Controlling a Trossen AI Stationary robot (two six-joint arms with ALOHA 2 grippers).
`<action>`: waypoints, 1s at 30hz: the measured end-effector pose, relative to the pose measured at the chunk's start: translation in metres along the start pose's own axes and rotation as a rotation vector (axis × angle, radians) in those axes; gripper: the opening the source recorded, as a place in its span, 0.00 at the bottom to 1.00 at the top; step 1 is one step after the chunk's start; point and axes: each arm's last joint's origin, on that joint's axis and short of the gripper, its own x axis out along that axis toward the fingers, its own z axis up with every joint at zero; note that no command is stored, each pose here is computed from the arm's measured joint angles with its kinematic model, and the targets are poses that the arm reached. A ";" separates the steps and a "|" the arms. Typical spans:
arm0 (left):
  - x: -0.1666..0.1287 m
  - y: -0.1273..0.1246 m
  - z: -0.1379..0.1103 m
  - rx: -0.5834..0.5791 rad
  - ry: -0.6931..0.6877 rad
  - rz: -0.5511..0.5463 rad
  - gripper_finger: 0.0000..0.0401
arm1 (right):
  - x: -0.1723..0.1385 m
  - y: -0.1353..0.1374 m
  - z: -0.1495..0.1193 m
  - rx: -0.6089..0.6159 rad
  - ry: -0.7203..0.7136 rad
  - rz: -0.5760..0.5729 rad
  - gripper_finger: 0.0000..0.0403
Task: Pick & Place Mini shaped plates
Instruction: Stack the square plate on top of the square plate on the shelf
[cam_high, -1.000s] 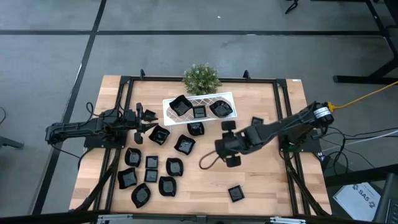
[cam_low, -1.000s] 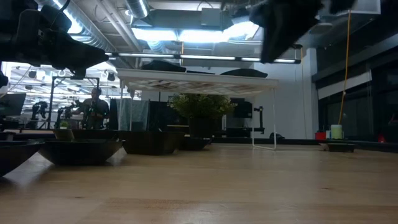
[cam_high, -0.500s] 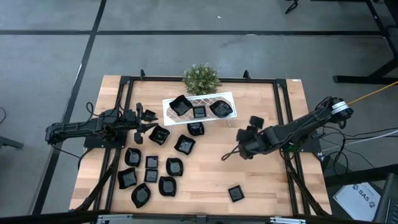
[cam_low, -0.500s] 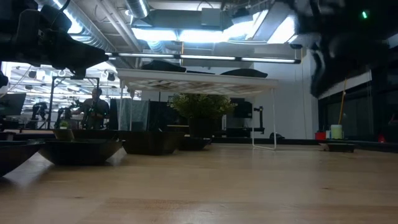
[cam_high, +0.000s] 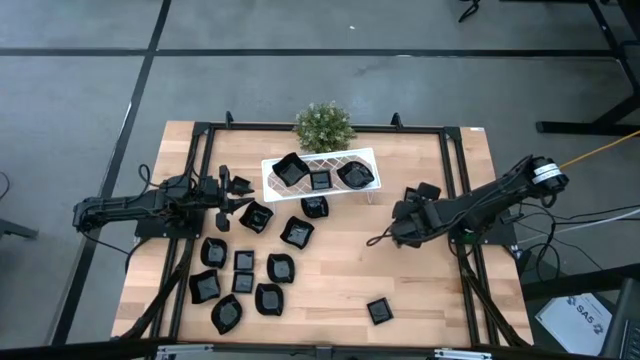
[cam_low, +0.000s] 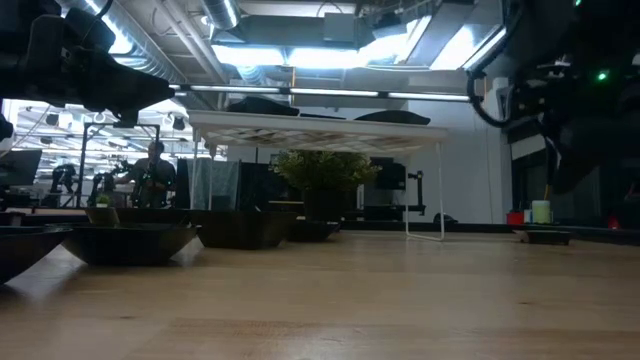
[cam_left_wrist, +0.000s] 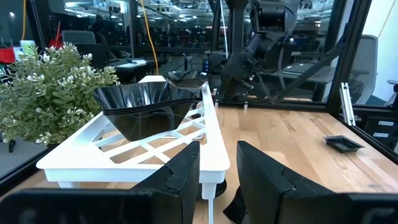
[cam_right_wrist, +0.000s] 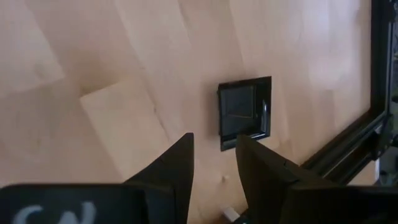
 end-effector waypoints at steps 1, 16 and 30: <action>0.000 0.000 0.000 0.000 0.000 0.000 0.25 | 0.003 -0.001 -0.001 0.005 0.009 -0.004 0.30; 0.000 0.000 0.000 0.000 0.000 0.000 0.25 | 0.036 -0.008 -0.003 -0.011 0.036 0.014 0.30; 0.000 0.000 0.000 0.000 0.000 0.000 0.25 | 0.049 -0.024 0.009 0.031 0.102 0.147 0.30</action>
